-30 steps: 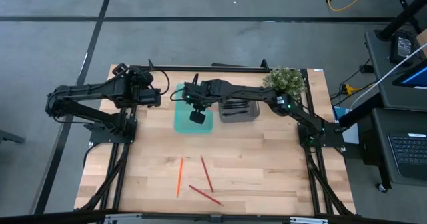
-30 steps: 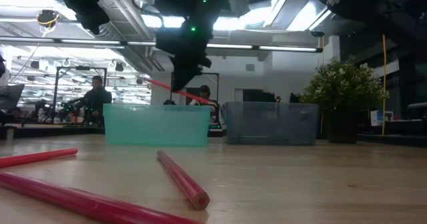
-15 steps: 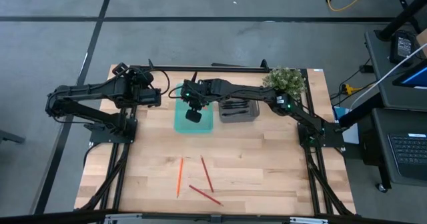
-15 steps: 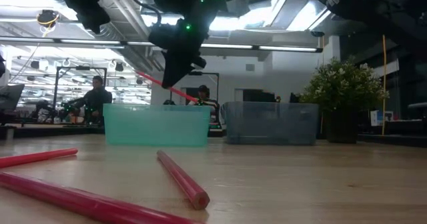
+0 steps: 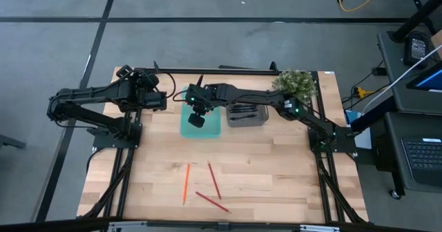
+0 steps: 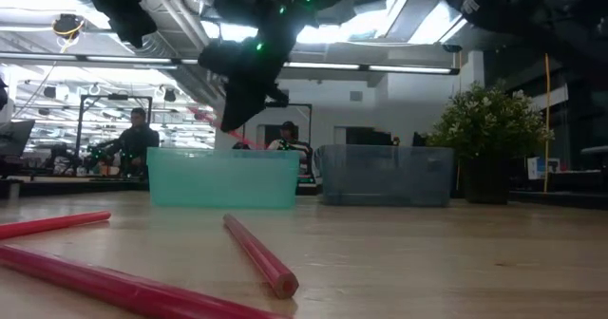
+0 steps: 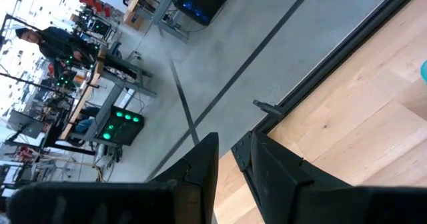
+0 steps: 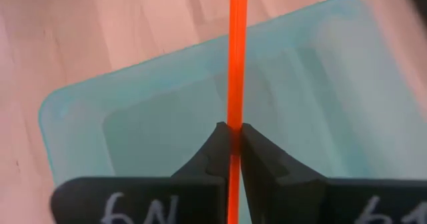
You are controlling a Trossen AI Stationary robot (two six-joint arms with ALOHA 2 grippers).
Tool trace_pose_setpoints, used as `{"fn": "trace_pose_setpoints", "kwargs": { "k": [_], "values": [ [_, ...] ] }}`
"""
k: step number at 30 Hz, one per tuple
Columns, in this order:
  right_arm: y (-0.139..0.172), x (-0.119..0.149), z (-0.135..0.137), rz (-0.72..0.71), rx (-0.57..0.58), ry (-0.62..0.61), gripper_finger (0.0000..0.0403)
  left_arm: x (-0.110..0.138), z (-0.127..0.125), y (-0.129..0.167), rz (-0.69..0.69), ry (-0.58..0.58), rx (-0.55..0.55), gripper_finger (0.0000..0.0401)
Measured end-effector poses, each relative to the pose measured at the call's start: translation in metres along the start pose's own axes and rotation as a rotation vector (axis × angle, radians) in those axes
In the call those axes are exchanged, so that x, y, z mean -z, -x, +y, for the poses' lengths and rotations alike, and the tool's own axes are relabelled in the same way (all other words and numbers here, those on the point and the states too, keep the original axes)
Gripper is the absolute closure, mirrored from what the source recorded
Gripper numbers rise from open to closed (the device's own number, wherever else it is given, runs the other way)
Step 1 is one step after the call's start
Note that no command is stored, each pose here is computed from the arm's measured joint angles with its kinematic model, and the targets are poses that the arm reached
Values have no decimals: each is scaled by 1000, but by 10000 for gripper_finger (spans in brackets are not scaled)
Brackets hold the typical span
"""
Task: Sort pens & pencils
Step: Put the orange pencil into the green bin
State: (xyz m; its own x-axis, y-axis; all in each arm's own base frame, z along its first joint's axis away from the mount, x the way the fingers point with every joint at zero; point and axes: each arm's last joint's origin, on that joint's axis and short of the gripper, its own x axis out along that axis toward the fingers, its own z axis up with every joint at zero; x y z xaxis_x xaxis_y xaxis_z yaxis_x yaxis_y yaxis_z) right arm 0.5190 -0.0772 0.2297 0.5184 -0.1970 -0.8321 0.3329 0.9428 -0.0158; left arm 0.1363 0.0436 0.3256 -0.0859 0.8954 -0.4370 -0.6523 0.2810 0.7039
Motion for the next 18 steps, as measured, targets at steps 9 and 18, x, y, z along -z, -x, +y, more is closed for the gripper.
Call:
{"fn": "trace_pose_setpoints", "kwargs": {
  "k": [9,18],
  "values": [
    [-28,11,-1,66,-3,-17,380,0,0,0,1,1,2,316],
    [-28,13,-11,98,18,-57,380,0,0,0,1,0,1,316]
  ]
}}
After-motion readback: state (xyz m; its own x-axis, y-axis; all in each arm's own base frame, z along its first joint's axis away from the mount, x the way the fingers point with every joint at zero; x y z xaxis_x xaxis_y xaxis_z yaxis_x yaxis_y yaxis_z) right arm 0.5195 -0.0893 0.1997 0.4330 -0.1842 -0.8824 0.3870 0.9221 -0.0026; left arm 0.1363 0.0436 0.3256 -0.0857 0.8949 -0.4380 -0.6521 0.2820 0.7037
